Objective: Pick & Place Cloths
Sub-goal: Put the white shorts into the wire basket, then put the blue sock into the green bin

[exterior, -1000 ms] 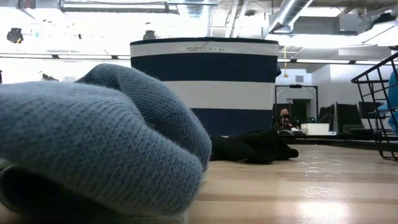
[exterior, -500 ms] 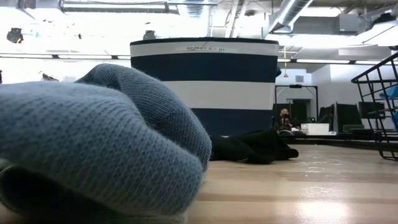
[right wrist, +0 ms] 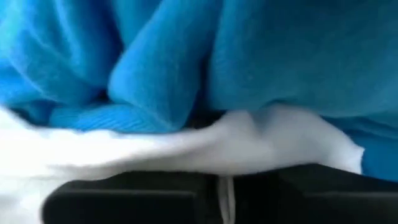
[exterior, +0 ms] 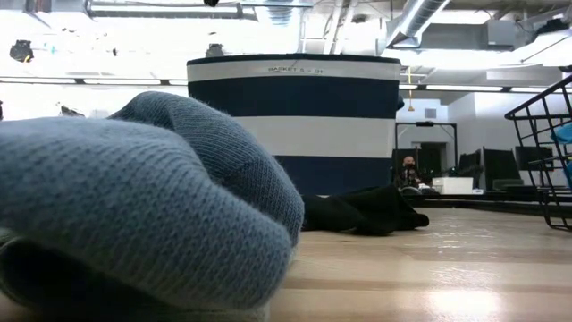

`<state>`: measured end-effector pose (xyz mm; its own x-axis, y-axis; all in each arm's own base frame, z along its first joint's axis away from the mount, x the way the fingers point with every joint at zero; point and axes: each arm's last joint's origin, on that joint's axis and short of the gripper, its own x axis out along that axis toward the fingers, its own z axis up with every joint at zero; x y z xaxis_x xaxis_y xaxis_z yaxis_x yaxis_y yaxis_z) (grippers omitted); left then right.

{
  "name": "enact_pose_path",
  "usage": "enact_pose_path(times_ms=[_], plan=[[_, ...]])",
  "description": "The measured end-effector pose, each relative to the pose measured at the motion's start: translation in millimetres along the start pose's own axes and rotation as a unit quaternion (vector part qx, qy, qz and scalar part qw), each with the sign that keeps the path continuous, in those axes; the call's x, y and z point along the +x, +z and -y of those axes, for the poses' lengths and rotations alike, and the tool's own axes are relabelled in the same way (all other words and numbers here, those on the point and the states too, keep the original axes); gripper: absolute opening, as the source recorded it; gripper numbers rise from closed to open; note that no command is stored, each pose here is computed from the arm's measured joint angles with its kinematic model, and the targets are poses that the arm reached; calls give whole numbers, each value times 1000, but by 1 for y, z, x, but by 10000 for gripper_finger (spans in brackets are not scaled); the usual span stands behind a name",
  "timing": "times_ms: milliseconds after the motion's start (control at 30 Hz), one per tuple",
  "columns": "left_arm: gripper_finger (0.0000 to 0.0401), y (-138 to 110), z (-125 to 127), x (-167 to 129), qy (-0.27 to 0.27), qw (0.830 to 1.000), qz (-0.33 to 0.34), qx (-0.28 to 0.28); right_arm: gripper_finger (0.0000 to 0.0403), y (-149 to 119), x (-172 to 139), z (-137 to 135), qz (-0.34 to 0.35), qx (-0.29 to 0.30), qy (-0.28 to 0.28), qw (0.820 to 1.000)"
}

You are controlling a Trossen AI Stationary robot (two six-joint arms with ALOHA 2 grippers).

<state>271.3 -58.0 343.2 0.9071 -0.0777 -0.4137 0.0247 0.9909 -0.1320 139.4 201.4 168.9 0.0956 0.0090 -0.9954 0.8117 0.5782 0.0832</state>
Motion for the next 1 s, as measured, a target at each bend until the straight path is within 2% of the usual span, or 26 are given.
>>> enact_pose_path(times_ms=[133,300,533,667,867,1000], plan=[[195,-4,10,-1,-47,998,-15,45,71,2,-16,2,-8,-28,31,999],[237,-10,24,-4,-109,991,-40,63,128,7,-56,1,-6,-74,121,990],[285,-27,41,-4,-120,984,-102,88,194,15,-99,12,-11,-77,212,974],[285,-37,53,5,-123,980,-122,99,205,19,-107,18,-7,-72,231,970],[278,-62,76,29,-133,968,-175,125,200,19,-108,18,2,-76,232,970],[278,-74,83,42,-121,968,-199,96,191,18,-107,17,4,-84,230,969]])
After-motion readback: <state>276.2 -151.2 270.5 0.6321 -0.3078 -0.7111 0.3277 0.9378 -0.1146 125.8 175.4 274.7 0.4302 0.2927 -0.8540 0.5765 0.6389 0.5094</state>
